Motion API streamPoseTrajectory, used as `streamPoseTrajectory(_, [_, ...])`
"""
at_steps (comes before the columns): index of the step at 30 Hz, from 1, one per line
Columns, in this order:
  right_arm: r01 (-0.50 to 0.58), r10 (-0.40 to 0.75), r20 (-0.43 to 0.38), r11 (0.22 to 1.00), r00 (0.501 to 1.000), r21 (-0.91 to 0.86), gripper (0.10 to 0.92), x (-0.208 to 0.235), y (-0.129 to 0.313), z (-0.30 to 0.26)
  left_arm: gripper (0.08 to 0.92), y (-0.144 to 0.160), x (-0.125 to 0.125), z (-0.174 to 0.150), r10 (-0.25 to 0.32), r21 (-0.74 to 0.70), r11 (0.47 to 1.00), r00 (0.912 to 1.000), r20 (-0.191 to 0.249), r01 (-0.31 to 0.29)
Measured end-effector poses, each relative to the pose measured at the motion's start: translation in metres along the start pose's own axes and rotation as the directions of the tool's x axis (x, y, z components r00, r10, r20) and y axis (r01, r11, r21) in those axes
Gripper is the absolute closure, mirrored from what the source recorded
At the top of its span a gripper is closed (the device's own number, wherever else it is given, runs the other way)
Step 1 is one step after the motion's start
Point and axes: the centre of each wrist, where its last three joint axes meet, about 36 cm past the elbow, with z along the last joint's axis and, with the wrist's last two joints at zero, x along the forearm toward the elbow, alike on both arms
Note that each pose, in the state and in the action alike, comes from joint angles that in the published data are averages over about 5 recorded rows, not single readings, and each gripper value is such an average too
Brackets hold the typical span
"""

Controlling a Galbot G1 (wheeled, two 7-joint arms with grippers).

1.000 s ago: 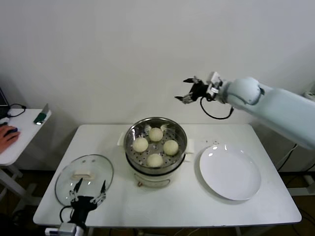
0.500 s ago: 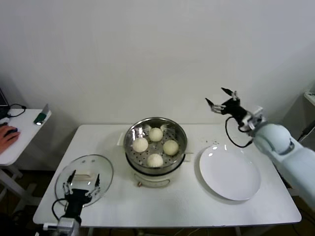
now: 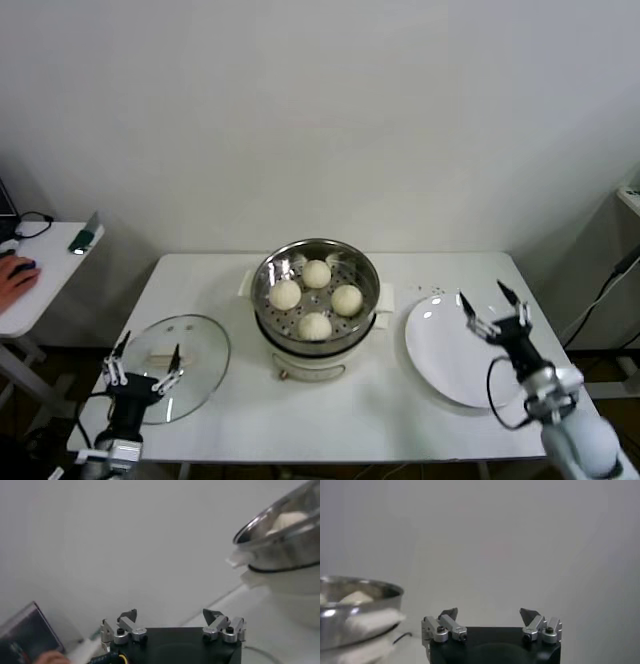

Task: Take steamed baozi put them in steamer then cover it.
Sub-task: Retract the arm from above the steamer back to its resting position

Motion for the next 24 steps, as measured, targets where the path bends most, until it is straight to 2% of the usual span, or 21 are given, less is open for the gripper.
streamPoseTrajectory(5, [-0.044,0.043,-0.015,0.999,0.999,-0.026,0.200,0.046,0.026,0.031,0.177,0.006,-0.004,0.016,-0.051,-0.236,0.970,0.9980,0.037,0.059])
streamPoseTrajectory(11, [-0.082,0.082,-0.007,0.995,0.997,-0.048,0.200,0.074,0.049,0.049,0.177,-0.002,-0.005,0.055,-0.084,-0.518,0.849,0.9948,0.057,0.101])
streamPoseTrajectory(18, [-0.109,0.109,-0.012,0.992,0.994,-0.066,0.200,0.094,0.068,0.062,0.177,-0.016,-0.006,0.100,-0.073,-0.702,0.707,0.9962,0.047,0.085])
streamPoseTrajectory(24, [-0.122,0.122,-0.013,0.990,0.992,-0.075,0.200,0.103,0.079,0.067,0.177,-0.028,-0.009,0.124,-0.049,-0.767,0.639,0.9984,0.029,0.053])
